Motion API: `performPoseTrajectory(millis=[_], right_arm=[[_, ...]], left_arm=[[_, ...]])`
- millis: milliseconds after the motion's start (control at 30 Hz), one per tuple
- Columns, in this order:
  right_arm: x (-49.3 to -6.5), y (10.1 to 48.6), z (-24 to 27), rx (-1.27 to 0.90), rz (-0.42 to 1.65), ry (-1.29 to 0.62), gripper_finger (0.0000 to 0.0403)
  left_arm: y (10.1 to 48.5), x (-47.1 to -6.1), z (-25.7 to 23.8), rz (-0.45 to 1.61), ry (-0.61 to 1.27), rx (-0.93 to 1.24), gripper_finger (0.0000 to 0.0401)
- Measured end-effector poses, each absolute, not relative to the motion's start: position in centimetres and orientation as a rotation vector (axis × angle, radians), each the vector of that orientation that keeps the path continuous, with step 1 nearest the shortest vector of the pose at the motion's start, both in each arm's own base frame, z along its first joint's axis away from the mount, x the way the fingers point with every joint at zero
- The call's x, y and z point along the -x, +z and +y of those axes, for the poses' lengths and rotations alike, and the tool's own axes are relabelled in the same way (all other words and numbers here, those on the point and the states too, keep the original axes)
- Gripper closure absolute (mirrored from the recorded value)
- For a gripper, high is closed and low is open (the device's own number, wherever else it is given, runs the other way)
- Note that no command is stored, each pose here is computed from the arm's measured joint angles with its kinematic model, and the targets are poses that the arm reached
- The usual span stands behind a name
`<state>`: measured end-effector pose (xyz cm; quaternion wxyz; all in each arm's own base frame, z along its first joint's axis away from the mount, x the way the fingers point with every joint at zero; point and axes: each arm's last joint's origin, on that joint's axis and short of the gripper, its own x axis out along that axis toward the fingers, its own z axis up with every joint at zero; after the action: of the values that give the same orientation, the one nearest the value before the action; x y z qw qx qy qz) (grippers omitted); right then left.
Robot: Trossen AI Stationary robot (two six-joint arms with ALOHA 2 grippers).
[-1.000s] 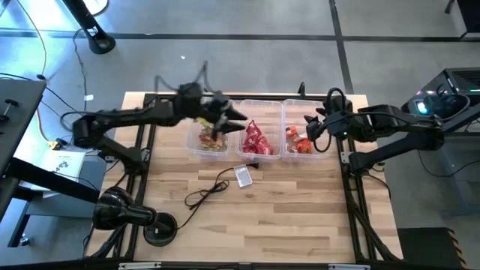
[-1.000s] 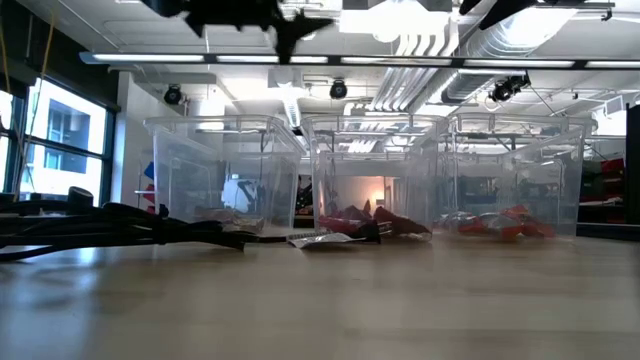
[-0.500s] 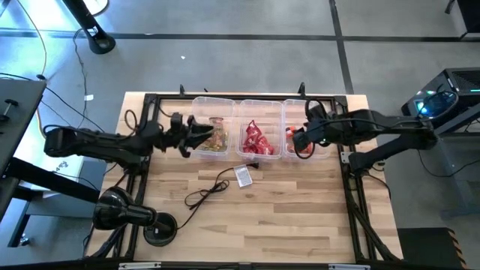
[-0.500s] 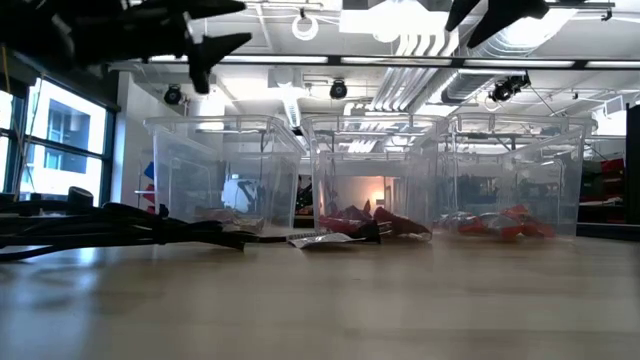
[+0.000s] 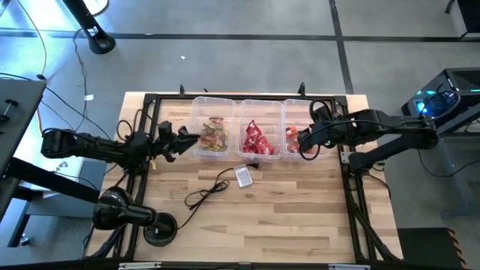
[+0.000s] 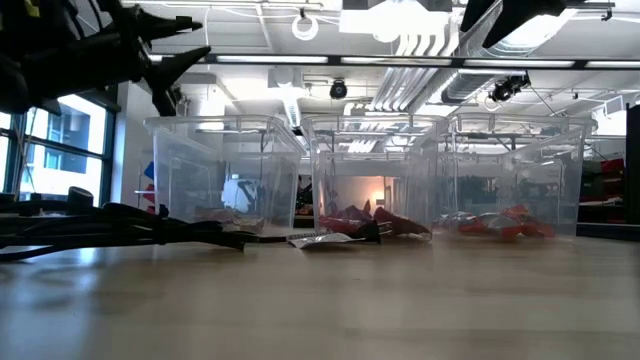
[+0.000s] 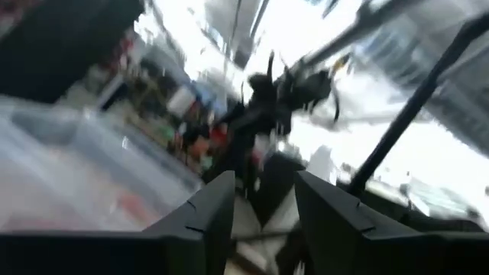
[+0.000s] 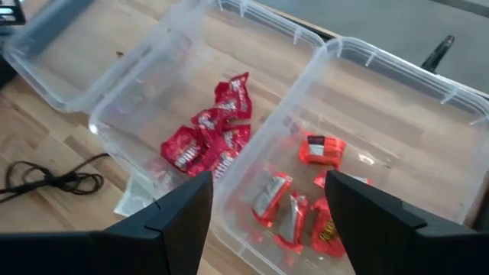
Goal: Sort candy
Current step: Return to Home Position
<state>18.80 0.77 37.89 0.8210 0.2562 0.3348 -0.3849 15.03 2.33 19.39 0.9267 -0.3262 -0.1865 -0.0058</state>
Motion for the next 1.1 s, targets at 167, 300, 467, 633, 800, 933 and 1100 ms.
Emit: performPoseTrajectory(millis=[167,300,467,633,800,933,1100], right_arm=[[-17.9,37.9,0.9,-0.556,0.741,-0.837,0.0155],[-17.3,38.2,1.3,-0.593,0.712,-0.826,0.0155],[-16.8,38.3,2.1,-0.565,0.682,-0.820,0.0155],[-15.7,38.4,2.6,-0.531,0.691,-0.807,0.0195],[-14.2,36.6,2.5,-0.557,0.575,-0.717,0.0340],[-12.9,33.3,2.1,-0.568,0.446,-0.598,0.0385],[-11.8,30.1,1.5,-0.449,0.244,-0.436,0.0398]], left_arm=[[17.2,-15.1,2.2,-0.192,0.077,0.669,0.0280],[17.4,-15.0,2.3,-0.215,0.110,0.644,0.0281],[17.5,-14.9,2.3,-0.223,0.111,0.620,0.0281],[17.5,-14.9,2.3,-0.224,0.112,0.619,0.0281],[17.5,-14.9,2.3,-0.221,0.112,0.620,0.0281],[17.5,-14.9,2.3,-0.221,0.112,0.620,0.0281],[17.5,-14.9,2.3,-0.221,0.112,0.619,0.0281]])
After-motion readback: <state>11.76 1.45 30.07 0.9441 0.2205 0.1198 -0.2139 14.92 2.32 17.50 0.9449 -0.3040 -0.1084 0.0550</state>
